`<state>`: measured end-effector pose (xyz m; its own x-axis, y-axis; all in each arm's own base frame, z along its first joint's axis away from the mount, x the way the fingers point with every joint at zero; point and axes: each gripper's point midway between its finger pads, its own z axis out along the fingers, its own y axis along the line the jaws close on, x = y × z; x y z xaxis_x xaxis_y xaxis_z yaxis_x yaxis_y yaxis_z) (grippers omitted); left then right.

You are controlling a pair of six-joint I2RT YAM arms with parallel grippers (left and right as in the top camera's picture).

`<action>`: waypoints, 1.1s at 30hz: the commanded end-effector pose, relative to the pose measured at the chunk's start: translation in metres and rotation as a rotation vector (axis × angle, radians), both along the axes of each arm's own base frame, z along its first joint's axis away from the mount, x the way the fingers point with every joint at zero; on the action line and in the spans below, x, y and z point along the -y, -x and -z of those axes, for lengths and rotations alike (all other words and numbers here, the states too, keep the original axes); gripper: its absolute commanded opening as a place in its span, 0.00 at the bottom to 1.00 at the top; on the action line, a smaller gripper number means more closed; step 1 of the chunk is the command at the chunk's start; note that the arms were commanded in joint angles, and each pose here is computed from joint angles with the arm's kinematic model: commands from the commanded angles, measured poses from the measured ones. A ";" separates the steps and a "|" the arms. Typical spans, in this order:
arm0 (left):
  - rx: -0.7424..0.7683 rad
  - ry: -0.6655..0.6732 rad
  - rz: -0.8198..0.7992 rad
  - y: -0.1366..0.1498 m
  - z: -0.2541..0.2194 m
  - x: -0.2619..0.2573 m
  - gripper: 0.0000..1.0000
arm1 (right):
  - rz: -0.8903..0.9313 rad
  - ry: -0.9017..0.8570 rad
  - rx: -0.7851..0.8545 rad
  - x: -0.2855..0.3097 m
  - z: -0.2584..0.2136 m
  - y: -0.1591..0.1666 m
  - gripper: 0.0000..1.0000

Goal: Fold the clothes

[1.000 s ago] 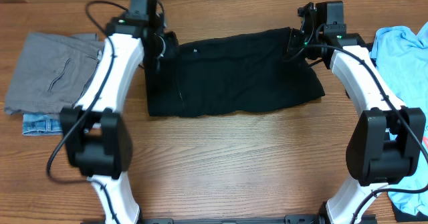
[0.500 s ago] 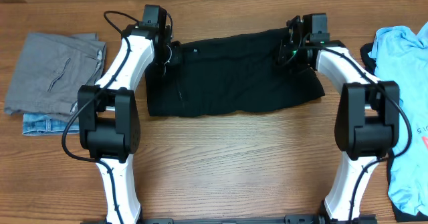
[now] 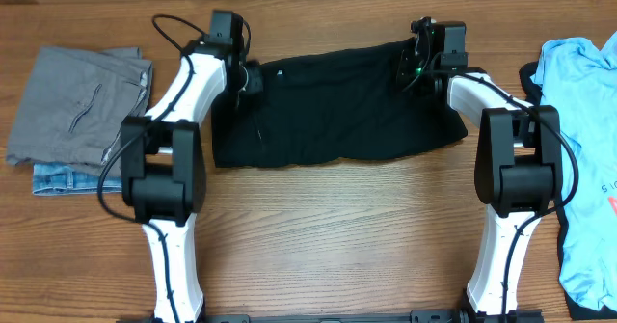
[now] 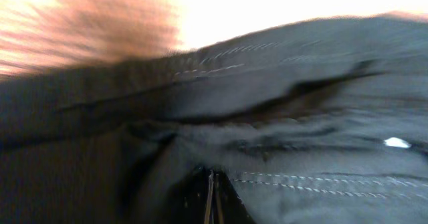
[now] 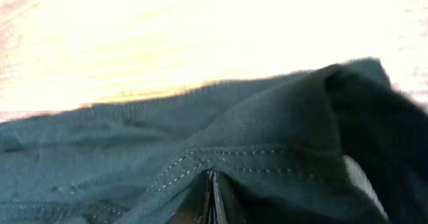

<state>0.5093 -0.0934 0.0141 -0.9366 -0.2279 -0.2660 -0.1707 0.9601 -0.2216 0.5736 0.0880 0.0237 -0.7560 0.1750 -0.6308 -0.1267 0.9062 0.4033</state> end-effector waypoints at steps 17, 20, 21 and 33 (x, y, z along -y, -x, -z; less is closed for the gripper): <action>0.063 -0.224 -0.005 -0.029 -0.012 -0.056 0.06 | 0.180 0.194 -0.089 0.048 0.036 0.001 0.17; 0.125 -0.261 -0.026 -0.042 -0.053 -0.062 0.06 | 0.210 0.223 -0.075 0.055 0.020 0.000 0.17; 0.142 -0.261 -0.029 -0.045 -0.063 -0.062 0.06 | 0.223 0.231 -0.054 0.058 0.008 -0.003 0.17; 0.076 0.083 0.060 0.001 -0.139 0.007 0.04 | 0.127 0.103 0.107 0.034 -0.193 0.054 0.16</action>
<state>0.5303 -0.0529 0.1387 -0.8867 -0.1999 -0.4169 -0.1689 0.9794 -0.1105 0.5402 0.0371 0.1789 -0.6577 0.1984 -0.7267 0.0375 0.9721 0.2315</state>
